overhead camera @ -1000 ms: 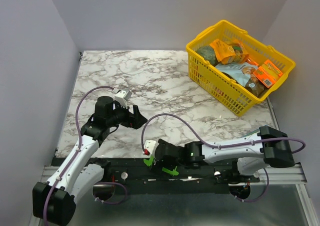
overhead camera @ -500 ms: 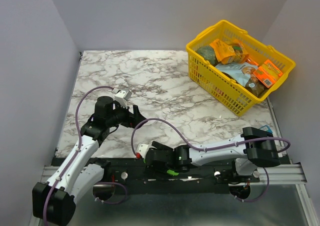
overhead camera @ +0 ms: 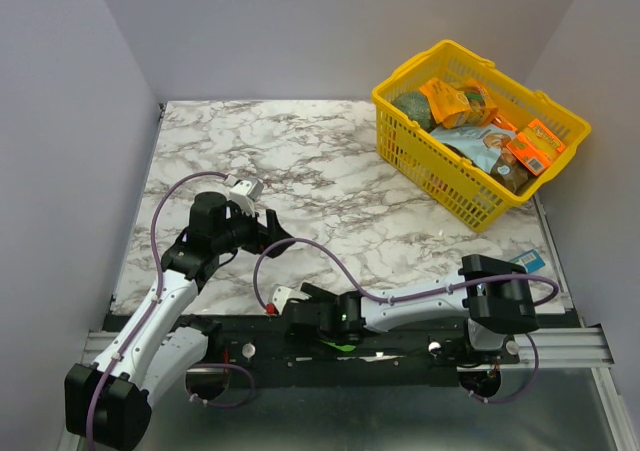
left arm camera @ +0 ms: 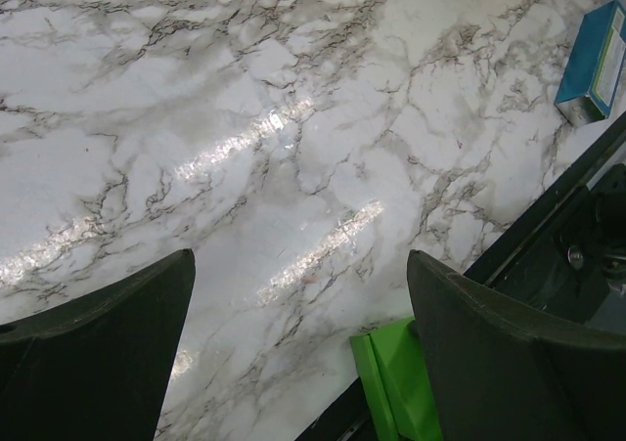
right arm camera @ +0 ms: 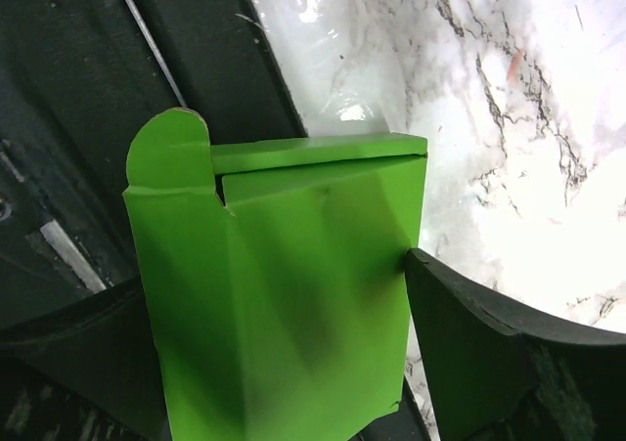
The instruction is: Fold the paper box
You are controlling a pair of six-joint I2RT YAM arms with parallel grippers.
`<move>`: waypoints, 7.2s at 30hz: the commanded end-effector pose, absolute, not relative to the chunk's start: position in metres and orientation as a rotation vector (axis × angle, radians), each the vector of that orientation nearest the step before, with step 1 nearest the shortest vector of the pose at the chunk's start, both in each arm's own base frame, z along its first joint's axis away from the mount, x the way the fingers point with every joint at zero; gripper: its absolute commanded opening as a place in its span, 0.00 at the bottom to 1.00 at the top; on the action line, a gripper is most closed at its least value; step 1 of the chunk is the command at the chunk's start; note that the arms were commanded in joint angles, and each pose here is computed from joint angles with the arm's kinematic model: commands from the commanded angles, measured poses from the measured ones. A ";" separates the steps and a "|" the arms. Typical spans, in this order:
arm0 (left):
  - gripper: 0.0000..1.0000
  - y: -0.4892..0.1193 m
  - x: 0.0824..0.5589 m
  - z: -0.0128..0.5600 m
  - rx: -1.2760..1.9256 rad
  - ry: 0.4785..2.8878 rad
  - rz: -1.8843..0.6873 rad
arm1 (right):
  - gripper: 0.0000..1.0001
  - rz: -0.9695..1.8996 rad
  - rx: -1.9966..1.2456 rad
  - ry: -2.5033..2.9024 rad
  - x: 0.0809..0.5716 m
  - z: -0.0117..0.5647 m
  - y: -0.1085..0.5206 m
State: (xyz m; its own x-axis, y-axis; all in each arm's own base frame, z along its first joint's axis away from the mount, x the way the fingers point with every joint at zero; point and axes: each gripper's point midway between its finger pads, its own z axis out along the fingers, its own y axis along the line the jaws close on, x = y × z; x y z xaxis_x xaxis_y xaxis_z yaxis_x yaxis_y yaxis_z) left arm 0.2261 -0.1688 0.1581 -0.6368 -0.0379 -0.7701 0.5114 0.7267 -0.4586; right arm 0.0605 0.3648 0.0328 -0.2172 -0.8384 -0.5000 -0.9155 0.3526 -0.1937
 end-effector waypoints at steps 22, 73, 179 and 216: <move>0.97 -0.210 0.180 0.220 0.671 1.783 -1.276 | 0.50 0.809 -1.335 2.158 0.082 0.111 0.323; 0.32 -0.280 0.080 0.180 1.249 1.782 -1.758 | 0.41 1.561 -1.320 1.983 0.101 0.169 0.312; 0.19 -0.293 0.173 0.201 1.258 1.675 -1.184 | 0.33 0.946 -1.325 2.113 0.131 0.136 0.288; 0.79 -0.282 0.185 0.203 1.197 1.728 -1.054 | 0.33 0.917 -1.319 2.156 0.132 0.134 0.285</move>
